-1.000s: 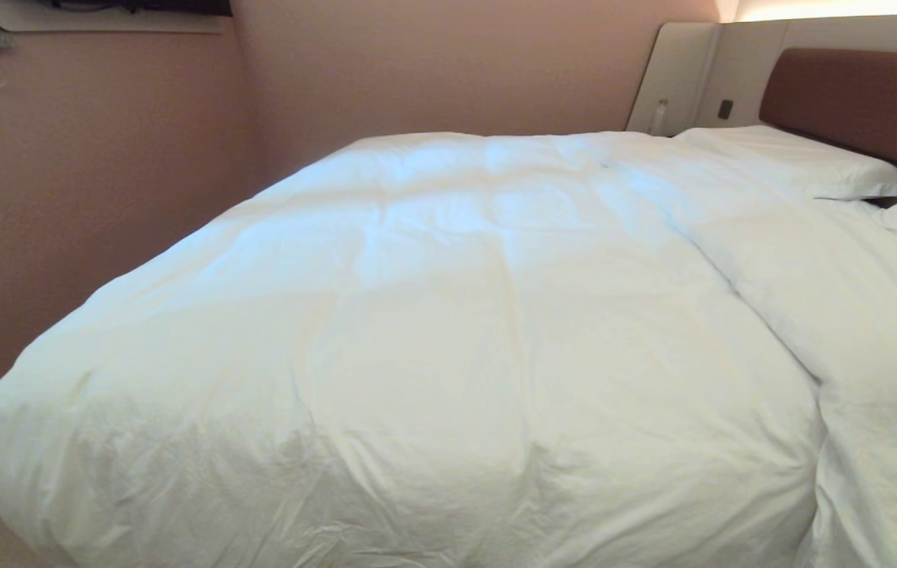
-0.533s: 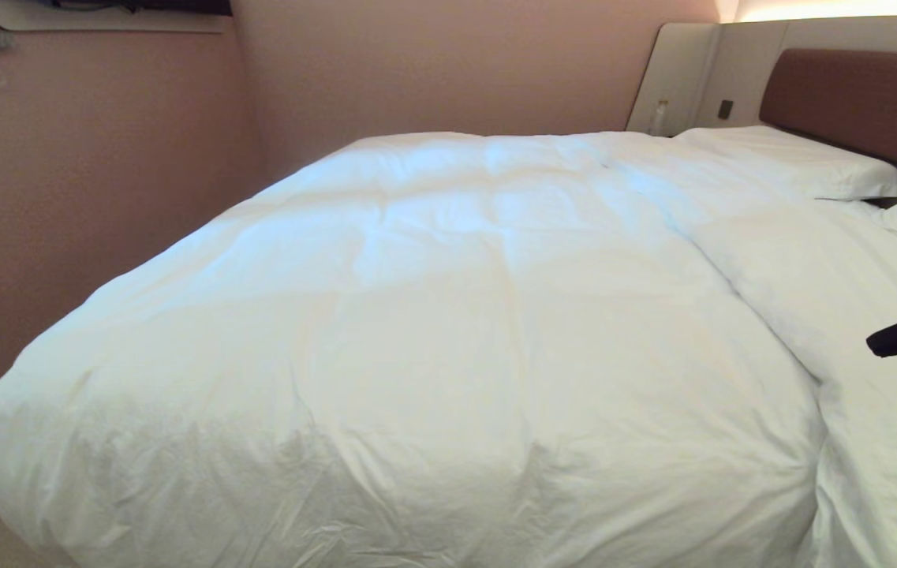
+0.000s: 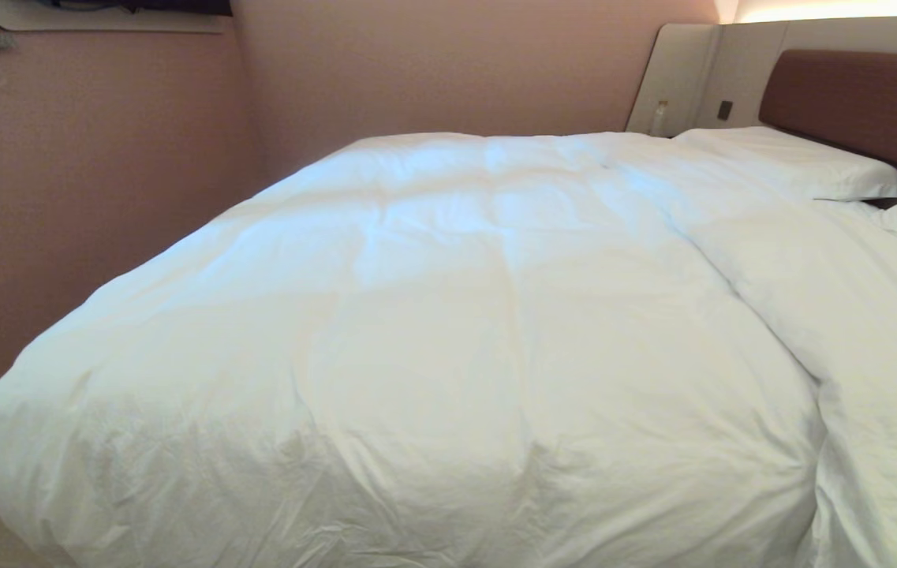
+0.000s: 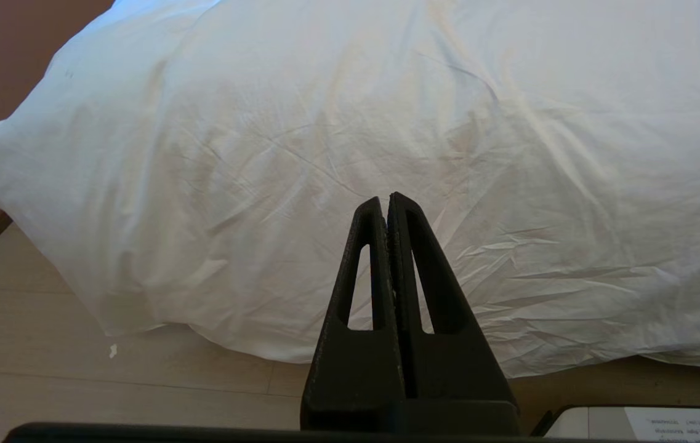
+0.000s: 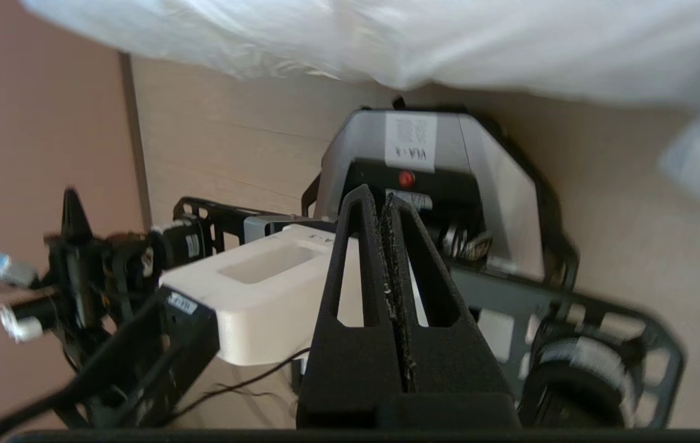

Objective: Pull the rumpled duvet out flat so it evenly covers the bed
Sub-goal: Flatten the corners of the folded blanket

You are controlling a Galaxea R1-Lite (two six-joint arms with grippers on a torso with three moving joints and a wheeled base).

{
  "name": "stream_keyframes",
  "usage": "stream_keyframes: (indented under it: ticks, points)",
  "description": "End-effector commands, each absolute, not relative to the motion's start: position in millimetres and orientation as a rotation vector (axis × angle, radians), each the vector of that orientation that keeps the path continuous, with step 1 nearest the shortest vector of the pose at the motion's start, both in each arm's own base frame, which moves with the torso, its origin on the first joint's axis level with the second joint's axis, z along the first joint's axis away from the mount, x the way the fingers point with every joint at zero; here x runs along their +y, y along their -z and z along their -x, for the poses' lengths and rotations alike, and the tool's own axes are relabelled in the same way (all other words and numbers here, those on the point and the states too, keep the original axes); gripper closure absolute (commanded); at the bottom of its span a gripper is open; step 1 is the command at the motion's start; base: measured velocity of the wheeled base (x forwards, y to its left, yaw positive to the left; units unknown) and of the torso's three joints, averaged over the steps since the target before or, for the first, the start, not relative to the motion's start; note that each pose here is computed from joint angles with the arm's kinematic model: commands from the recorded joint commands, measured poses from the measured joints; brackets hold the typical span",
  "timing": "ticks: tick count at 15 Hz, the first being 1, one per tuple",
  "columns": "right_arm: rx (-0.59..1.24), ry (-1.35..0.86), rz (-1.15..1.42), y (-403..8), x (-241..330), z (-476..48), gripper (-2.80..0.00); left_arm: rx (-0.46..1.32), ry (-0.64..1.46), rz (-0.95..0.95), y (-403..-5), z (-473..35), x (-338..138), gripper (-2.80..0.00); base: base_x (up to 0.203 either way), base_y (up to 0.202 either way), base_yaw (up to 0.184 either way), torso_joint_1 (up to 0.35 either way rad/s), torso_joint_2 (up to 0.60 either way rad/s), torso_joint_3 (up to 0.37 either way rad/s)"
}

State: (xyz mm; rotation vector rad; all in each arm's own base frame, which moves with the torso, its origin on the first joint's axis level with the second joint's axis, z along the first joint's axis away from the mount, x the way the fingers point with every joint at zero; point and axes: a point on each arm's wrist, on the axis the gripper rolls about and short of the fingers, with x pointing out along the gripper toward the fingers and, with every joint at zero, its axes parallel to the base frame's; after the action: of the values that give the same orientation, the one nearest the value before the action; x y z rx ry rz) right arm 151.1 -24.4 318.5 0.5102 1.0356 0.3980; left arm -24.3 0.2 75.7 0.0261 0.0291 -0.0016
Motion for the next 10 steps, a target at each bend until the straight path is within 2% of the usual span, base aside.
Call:
stream_keyframes:
  ticks: [1,5,10]
  points:
    - [1.051,-0.302,-0.570,-311.0,-25.2,-151.2,0.00,0.029,0.000,-0.026,-75.7,24.3,0.2,0.00,0.000,0.000,0.000,0.000,0.00,0.000]
    - [1.040,-0.117,-0.484,-271.5,-34.5,-171.5,0.00,0.029,0.002,-0.026,-75.7,24.3,0.2,0.00,0.000,0.000,0.000,0.000,0.00,0.000]
    - [0.762,0.056,-0.212,-234.1,-59.0,-178.7,0.00,0.029,0.000,-0.026,-75.7,24.3,0.2,0.00,0.000,0.000,0.000,0.000,0.00,0.000]
